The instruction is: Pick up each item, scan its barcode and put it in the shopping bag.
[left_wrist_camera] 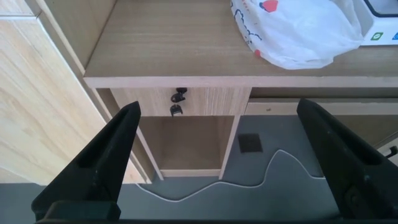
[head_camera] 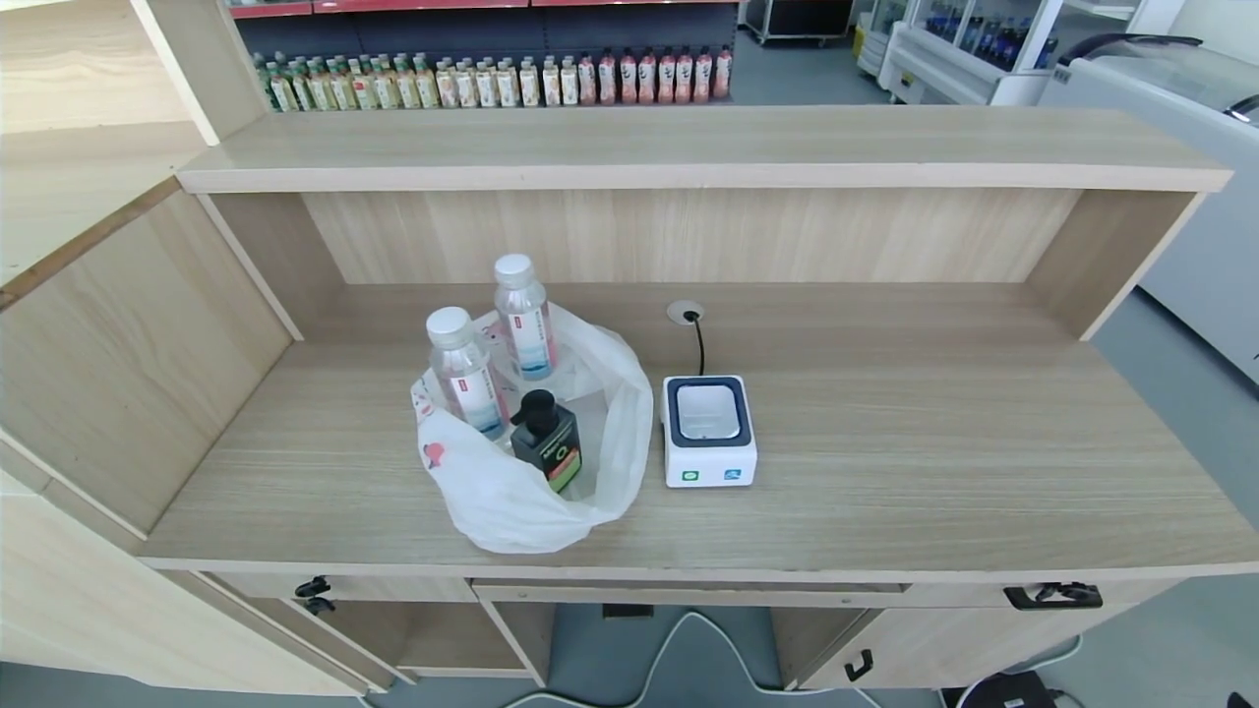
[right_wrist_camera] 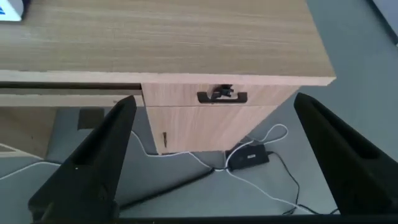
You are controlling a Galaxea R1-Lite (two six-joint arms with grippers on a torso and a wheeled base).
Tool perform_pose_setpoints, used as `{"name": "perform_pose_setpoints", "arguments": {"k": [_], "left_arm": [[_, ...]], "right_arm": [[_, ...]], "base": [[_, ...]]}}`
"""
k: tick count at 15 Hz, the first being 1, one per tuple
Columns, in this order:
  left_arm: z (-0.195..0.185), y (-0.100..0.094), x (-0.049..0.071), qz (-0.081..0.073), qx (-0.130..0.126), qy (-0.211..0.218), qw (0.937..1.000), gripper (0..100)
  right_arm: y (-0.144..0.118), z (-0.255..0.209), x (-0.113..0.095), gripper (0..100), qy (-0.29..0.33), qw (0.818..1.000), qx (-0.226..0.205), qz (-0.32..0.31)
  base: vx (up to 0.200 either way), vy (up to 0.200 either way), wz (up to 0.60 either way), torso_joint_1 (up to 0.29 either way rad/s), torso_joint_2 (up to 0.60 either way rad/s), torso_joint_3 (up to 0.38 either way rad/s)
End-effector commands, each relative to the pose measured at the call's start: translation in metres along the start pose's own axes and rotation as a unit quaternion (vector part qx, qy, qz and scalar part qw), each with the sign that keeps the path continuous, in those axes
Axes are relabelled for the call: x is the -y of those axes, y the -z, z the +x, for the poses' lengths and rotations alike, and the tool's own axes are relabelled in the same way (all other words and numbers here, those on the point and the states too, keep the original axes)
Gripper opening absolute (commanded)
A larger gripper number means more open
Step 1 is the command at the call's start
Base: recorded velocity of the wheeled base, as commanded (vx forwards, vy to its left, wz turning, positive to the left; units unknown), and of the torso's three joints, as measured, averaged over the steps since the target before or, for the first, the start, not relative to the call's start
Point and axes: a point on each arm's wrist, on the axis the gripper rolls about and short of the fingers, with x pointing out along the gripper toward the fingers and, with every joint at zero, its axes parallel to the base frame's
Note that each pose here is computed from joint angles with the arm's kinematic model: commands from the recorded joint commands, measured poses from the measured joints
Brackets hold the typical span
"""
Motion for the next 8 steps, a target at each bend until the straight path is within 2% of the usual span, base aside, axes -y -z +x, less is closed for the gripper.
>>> {"name": "perform_pose_setpoints", "arguments": {"k": [1,8], "left_arm": [[0.0,0.0,0.0,0.0,0.0,0.0,1.0,100],[0.0,0.0,0.0,0.0,0.0,0.0,1.0,100]], "right_arm": [[0.0173,-0.0184,0.0006,100,0.04,0.997,0.056,0.033],[0.018,-0.0198,0.001,100,0.029,0.997,0.066,0.034]], "base": [[0.0,0.0,0.0,0.0,0.0,0.0],[0.0,0.0,0.0,0.0,0.0,0.0]]}}
